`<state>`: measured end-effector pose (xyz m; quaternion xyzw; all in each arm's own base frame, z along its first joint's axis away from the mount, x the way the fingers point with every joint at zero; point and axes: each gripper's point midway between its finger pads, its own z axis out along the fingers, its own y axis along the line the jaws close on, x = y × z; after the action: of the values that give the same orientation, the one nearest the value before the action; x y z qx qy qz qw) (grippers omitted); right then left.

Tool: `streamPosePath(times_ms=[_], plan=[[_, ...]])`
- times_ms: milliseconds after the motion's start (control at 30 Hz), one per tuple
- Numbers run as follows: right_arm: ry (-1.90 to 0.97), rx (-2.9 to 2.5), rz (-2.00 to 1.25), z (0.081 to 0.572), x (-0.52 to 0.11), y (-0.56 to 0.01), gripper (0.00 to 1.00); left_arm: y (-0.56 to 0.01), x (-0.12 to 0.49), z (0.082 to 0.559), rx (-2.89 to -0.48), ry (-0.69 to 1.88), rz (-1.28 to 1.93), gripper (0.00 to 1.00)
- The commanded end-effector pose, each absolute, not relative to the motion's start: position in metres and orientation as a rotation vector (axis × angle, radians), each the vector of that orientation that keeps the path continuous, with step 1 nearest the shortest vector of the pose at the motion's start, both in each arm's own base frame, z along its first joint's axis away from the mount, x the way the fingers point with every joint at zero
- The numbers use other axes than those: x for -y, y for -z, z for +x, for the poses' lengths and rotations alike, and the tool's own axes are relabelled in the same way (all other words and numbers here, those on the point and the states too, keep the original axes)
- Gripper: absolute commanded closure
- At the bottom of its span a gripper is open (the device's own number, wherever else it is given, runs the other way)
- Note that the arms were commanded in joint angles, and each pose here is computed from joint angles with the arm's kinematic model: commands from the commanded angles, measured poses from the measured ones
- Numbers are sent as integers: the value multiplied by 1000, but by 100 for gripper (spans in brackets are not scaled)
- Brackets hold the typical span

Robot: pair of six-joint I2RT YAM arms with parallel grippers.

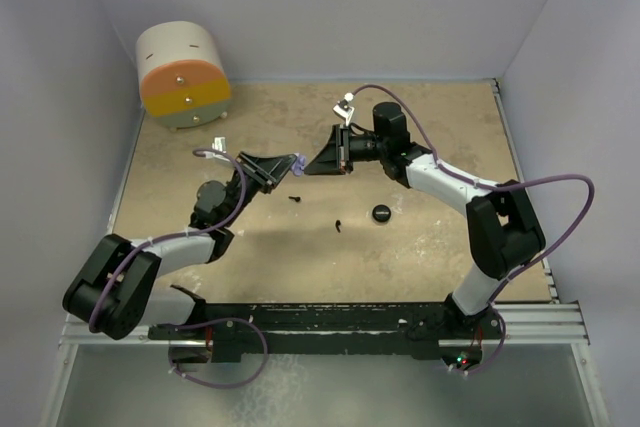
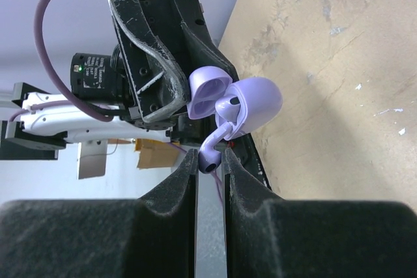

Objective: Insert the wireless bluetooth earbuds into the charging case
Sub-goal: Place the earbud in the charging case.

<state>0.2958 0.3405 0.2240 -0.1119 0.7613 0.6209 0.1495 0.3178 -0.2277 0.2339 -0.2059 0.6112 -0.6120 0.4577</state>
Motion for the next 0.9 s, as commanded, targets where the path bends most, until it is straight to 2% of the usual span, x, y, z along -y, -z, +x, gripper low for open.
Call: streamPosePath(times_ms=[0, 867], plan=[[-1816, -2121, -367, 294, -340, -241, 100, -261, 226, 309, -1405, 1536, -431, 100], [-1843, -2160, -269, 292, -338, -239, 100, -267, 230, 306, -1381, 1539, -401, 100]])
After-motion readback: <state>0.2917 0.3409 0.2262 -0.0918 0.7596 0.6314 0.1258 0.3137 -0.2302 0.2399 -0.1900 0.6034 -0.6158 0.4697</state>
